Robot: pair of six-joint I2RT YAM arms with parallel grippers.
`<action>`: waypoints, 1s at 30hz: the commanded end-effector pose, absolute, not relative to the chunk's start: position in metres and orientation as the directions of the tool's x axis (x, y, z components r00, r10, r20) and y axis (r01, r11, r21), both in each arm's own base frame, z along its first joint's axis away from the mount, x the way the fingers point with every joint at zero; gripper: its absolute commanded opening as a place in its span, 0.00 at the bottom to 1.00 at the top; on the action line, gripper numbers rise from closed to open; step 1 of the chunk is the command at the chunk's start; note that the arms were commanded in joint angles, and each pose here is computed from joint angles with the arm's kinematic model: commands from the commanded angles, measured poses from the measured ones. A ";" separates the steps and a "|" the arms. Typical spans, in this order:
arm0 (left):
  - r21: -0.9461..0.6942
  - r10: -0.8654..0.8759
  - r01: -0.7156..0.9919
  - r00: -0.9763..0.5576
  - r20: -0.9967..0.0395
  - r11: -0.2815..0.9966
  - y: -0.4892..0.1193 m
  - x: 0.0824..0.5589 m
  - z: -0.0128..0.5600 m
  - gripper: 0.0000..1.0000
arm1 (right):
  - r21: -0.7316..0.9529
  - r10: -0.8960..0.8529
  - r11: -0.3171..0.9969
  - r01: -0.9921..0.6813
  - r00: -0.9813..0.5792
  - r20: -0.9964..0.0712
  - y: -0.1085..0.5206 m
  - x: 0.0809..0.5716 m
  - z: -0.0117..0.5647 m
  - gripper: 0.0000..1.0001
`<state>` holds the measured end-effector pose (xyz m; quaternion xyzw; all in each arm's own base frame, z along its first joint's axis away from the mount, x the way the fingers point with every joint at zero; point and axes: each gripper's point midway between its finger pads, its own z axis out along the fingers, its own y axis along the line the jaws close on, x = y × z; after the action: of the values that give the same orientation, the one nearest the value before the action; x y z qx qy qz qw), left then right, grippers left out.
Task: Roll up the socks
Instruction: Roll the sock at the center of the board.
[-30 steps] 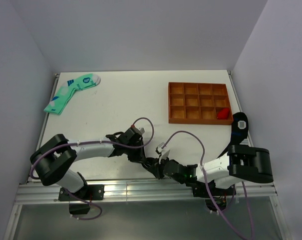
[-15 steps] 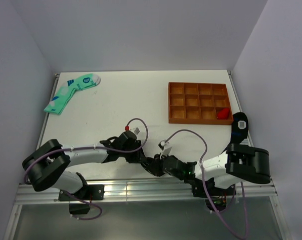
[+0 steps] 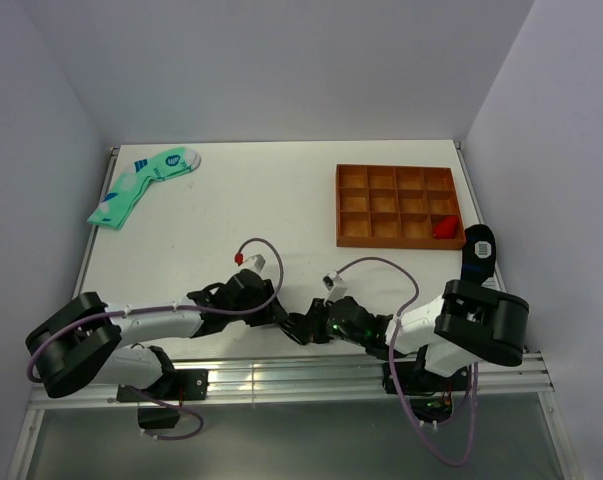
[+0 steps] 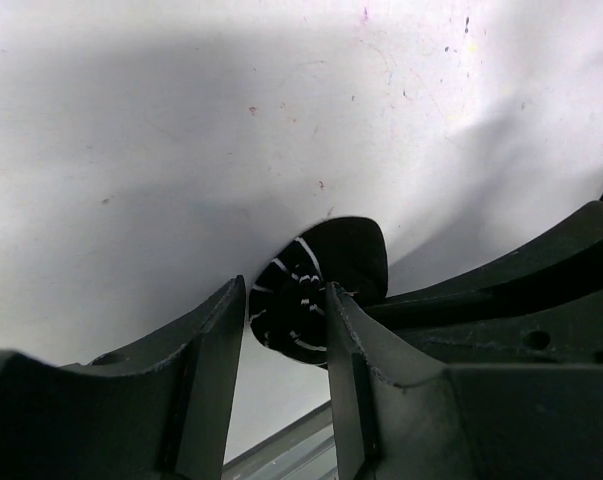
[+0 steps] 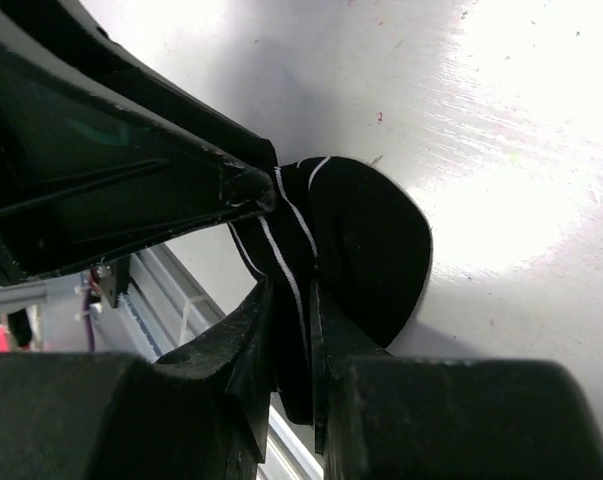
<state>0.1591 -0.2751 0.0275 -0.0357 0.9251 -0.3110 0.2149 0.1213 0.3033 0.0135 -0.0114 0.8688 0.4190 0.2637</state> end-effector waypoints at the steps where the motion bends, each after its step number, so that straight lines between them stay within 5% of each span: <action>1: -0.591 -0.239 0.078 -0.867 -0.438 0.803 -0.272 0.171 0.036 0.43 | 0.467 0.075 0.878 -0.110 -0.930 -0.361 0.224 0.093 -0.070 0.04; 30: -0.612 -0.250 0.176 -0.800 -0.546 0.771 -0.275 0.164 0.045 0.47 | 0.475 0.163 0.878 0.060 -0.970 -0.180 0.198 0.071 -0.099 0.01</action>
<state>0.1580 -0.2703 0.0357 -0.0177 0.8988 -0.3255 0.2931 0.1239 0.3024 0.0044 0.0561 0.8589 0.4693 0.1973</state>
